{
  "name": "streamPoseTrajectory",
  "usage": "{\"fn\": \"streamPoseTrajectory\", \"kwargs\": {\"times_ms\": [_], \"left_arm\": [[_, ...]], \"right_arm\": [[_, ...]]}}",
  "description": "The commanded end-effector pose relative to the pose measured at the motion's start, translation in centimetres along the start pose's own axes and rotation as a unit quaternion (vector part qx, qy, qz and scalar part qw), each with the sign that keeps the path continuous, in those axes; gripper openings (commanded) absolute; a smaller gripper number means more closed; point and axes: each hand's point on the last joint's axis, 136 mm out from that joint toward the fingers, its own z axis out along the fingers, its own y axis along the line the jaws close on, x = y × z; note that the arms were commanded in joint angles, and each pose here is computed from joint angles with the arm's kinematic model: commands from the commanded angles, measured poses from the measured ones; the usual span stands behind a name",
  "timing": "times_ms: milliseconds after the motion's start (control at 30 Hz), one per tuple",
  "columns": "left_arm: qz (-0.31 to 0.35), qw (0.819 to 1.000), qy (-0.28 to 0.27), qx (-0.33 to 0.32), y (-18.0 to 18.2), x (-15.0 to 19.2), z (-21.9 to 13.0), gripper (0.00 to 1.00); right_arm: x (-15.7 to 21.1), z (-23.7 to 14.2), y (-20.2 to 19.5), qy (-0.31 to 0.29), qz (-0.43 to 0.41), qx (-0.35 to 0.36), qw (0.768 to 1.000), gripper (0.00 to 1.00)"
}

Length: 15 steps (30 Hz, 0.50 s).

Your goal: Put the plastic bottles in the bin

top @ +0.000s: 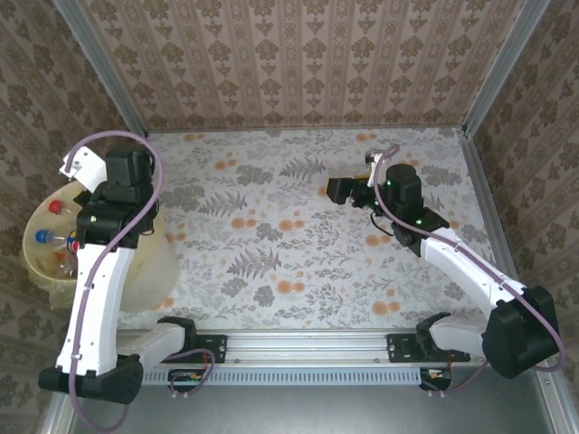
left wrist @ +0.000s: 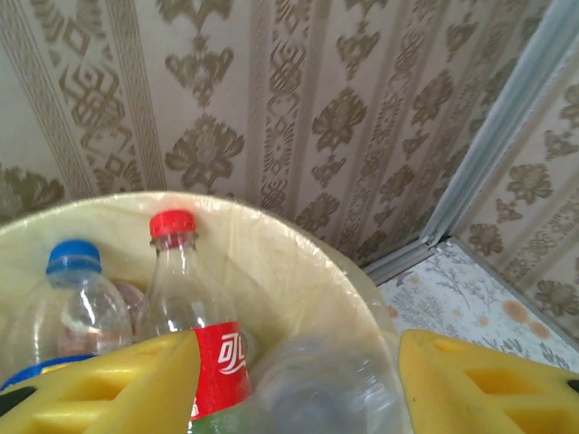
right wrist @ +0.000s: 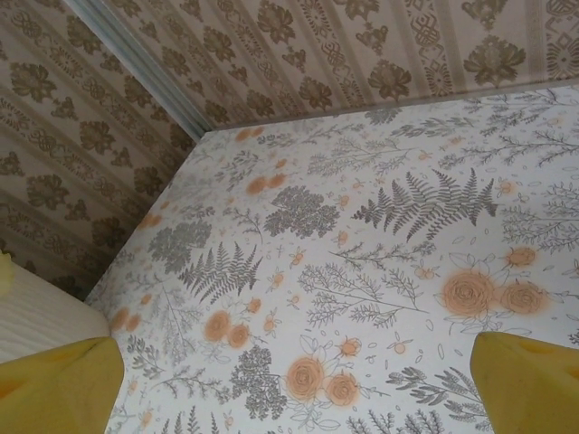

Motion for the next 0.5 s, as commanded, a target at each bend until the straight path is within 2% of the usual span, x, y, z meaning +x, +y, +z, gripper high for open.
{"fn": "streamPoseTrajectory", "kwargs": {"times_ms": [0, 100, 333, 467], "left_arm": [[-0.058, 0.998, 0.006, -0.007, 0.5, 0.6, 0.4, 0.64], [-0.054, 0.999, 0.004, 0.007, 0.6, 0.3, 0.1, 0.67], [-0.030, 0.999, 0.016, 0.027, 0.2, 0.1, -0.2, 0.66], [-0.021, 1.000, 0.020, 0.013, 1.2, 0.0, -0.2, 0.70]], "right_arm": [[-0.3, -0.9, 1.1, 0.008, -0.020, -0.014, 1.000, 1.00], [0.2, -1.0, 0.7, 0.008, -0.017, -0.007, 1.000, 1.00], [1.2, -0.4, -0.1, 0.008, 0.001, 0.000, 1.000, 1.00], [1.5, -0.2, -0.4, 0.003, 0.009, 0.002, 1.000, 1.00]]}}
